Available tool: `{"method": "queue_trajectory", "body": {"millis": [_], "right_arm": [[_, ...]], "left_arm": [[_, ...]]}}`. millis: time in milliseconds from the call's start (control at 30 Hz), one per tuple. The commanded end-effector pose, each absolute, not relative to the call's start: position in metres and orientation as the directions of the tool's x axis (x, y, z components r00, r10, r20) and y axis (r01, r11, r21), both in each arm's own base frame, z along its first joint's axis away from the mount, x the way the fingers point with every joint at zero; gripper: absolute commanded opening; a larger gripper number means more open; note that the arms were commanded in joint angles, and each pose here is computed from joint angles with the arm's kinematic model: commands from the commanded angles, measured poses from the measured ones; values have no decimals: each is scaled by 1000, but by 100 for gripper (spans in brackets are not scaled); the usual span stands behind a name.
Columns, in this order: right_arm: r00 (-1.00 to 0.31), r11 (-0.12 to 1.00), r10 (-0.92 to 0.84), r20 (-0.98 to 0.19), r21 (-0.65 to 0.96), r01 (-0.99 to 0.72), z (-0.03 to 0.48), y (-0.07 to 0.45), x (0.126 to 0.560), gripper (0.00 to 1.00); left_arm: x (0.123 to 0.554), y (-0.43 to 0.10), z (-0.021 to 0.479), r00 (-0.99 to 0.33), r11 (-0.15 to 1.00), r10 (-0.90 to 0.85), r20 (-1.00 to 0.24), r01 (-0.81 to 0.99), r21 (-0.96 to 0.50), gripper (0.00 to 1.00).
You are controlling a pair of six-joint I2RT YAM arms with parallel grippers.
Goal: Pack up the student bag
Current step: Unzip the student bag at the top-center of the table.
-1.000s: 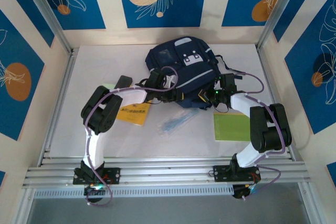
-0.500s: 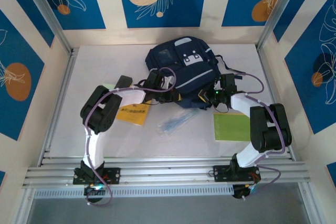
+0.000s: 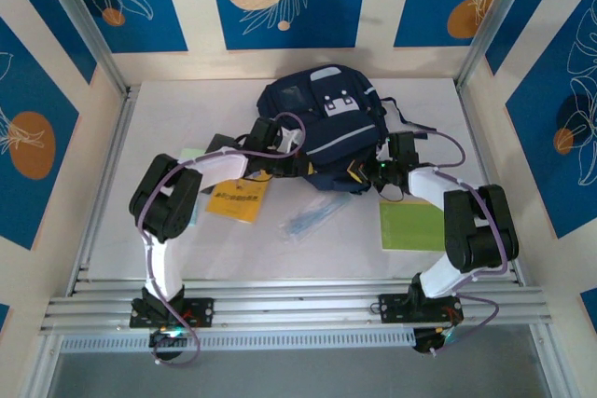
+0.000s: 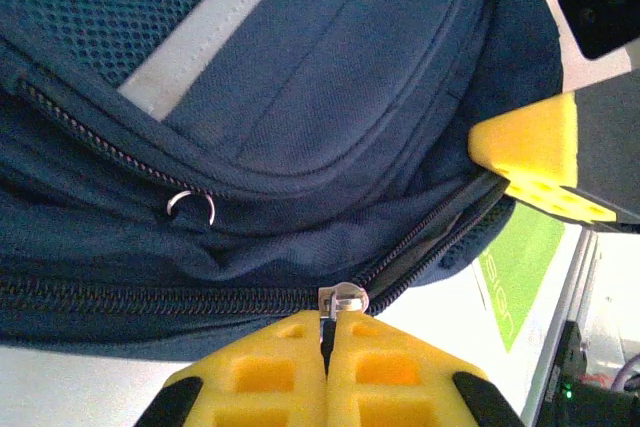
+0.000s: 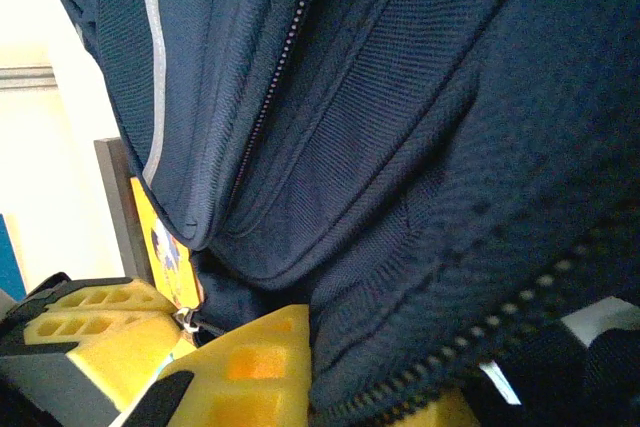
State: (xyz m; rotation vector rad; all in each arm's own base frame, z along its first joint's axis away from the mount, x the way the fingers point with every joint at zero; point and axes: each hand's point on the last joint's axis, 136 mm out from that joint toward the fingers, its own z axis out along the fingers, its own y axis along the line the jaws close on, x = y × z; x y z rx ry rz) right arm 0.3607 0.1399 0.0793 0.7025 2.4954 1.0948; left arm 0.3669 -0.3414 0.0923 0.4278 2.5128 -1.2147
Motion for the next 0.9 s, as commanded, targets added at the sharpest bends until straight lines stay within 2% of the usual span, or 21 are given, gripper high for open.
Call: {"method": "queue_trajectory", "body": {"millis": [0,200,400,633,867], "right_arm": [[-720,594,671,-179,710,378,85,97,370,0],[-700,579,691,-181,718,386,97,92,374,0],[-675,557,718,-170,722,410,95,88,369,0],[-686,556,707,-173,736,387,100,90,369,0],[-696,560,696,-175,740,374,102,92,365,0]], "left_arm": [[374,-276,74,-941,782,92,-326,271,-561,0],[370,-229,39,-952,910,40,-304,160,-381,0],[400,-209,50,-890,948,-38,-454,112,-298,0],[428,-211,71,-832,955,11,-555,173,-241,0],[482,-146,86,-711,996,-50,-702,14,-85,0]]}}
